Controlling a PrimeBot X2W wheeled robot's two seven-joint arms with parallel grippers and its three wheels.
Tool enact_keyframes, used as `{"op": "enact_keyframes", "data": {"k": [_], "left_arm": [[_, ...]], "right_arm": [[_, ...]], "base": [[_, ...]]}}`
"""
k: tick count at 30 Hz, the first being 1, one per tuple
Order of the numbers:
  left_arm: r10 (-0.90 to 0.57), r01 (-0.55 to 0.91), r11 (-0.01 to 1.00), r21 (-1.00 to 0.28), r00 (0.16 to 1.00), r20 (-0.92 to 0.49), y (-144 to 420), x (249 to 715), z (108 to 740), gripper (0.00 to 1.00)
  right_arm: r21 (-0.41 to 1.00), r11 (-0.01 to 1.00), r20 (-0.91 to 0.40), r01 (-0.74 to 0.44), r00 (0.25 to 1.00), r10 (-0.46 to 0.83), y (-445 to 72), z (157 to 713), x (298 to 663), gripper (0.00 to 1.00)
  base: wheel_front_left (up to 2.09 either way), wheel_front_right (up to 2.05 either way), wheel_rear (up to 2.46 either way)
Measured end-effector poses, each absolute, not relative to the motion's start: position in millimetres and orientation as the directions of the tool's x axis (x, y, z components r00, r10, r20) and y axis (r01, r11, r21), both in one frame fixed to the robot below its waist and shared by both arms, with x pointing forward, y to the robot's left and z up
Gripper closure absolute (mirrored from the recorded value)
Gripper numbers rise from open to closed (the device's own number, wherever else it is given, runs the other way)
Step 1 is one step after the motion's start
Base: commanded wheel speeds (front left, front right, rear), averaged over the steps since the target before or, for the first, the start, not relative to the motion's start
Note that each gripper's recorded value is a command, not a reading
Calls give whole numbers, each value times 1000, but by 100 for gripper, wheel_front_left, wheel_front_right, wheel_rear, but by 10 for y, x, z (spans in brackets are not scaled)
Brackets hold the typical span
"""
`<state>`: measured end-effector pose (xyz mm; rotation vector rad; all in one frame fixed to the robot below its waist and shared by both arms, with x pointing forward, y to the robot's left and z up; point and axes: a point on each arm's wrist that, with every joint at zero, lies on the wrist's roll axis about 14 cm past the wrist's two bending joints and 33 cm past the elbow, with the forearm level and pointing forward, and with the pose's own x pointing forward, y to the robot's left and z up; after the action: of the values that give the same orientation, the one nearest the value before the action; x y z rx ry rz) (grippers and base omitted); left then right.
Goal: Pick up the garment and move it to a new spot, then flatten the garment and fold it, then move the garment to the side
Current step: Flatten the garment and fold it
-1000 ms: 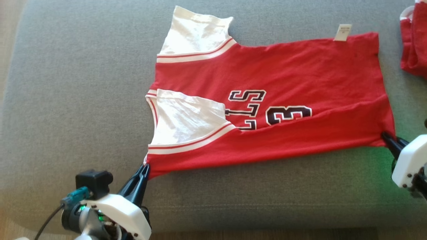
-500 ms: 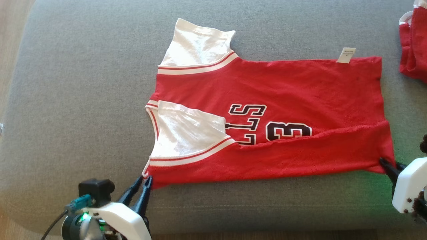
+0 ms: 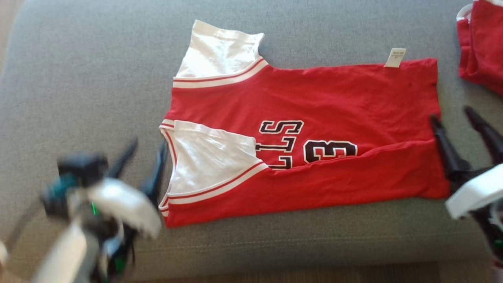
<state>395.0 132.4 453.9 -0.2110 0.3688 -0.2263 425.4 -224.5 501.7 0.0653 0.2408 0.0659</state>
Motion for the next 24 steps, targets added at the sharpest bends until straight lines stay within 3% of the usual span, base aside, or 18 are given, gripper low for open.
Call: {"op": "enact_keyframes", "data": {"k": [5, 8, 19, 24], "left_arm": [[-330, 305, 940, -154, 927, -179, 1188, 4752, 5098, 0], [-387, 377, 922, -93, 906, -171, 1090, 5130, 5232, 0], [-418, 460, 887, -30, 775, -473, 1002, 5970, 4515, 0], [-402, 486, 874, -9, 712, -576, 953, 6141, 4150, 0]], "right_arm": [[108, 989, -184, -104, 975, 123, -2002, 4919, 4364, 0], [169, 979, -166, -112, 976, 141, -1901, 4848, 4442, 0], [160, 977, -175, -140, 970, 167, -1880, 4626, 4730, 0], [134, 982, -180, -129, 972, 152, -1988, 4554, 4815, 0]], "base": [[0, 0, 0], [0, 0, 0], [0, 0, 0], [0, 0, 0]]}}
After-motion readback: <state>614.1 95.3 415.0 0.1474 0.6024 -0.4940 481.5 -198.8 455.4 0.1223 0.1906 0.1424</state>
